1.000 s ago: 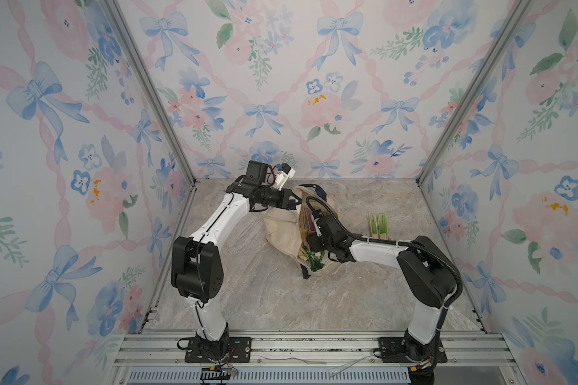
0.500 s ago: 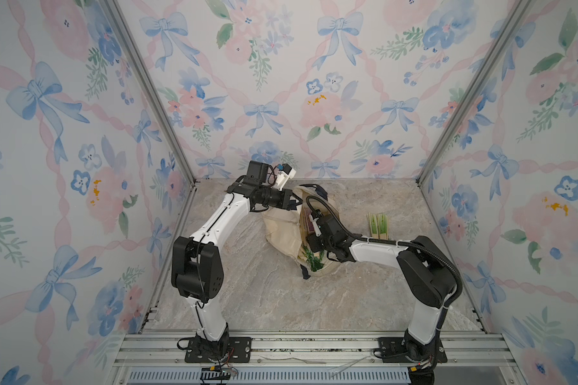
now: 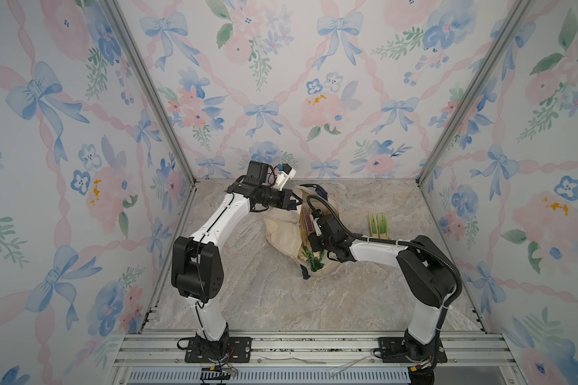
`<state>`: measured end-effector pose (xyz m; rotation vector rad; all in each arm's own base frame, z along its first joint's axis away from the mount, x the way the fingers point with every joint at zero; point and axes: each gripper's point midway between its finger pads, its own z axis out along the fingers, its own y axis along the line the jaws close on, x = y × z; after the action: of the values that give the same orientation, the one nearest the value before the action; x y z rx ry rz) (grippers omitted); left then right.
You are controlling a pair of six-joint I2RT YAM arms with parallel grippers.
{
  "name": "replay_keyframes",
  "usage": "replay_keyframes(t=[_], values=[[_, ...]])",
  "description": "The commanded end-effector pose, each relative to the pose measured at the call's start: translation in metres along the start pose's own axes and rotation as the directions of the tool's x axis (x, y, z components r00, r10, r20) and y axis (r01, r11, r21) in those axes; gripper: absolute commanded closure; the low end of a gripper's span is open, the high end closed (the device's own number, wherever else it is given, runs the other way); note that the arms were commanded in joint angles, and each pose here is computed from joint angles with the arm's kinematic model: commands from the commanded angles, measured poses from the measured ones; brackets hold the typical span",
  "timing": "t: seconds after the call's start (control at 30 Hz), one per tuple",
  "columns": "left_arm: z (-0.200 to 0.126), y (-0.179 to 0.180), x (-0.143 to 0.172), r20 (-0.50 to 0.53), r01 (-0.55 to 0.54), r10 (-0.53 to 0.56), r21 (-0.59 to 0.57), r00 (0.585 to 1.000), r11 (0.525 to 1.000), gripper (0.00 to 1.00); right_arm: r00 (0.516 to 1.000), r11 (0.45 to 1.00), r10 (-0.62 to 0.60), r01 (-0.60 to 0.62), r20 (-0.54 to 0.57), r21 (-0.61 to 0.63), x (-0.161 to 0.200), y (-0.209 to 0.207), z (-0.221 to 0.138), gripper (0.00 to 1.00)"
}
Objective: Take out the folding fans from the tote bags
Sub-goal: Pick up the folding fan from the canvas bag.
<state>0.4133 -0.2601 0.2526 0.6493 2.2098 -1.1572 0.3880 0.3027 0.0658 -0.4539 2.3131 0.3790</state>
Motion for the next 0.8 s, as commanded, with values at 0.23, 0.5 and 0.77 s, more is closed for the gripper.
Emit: replay_keyframes(t=[0.23,0.5,0.77], values=[[0.0,-0.011,-0.007,0.02,-0.034,0.033,0.036,0.999,0.999,1.0,0.998,0.997,0.022,-0.017,0.064,-0.069,-0.008,0.003,-0.008,0.73],[0.001,-0.011,-0.008,0.019,-0.034,0.034,0.037,0.999,0.999,1.0,0.995,0.994,0.015,-0.005,0.095,-0.107,-0.012,0.008,-0.014,0.75],[0.001,-0.01,-0.008,0.019,-0.036,0.036,0.037,0.999,0.999,1.0,0.997,0.994,0.031,-0.023,0.077,-0.11,-0.005,0.007,-0.009,0.78]])
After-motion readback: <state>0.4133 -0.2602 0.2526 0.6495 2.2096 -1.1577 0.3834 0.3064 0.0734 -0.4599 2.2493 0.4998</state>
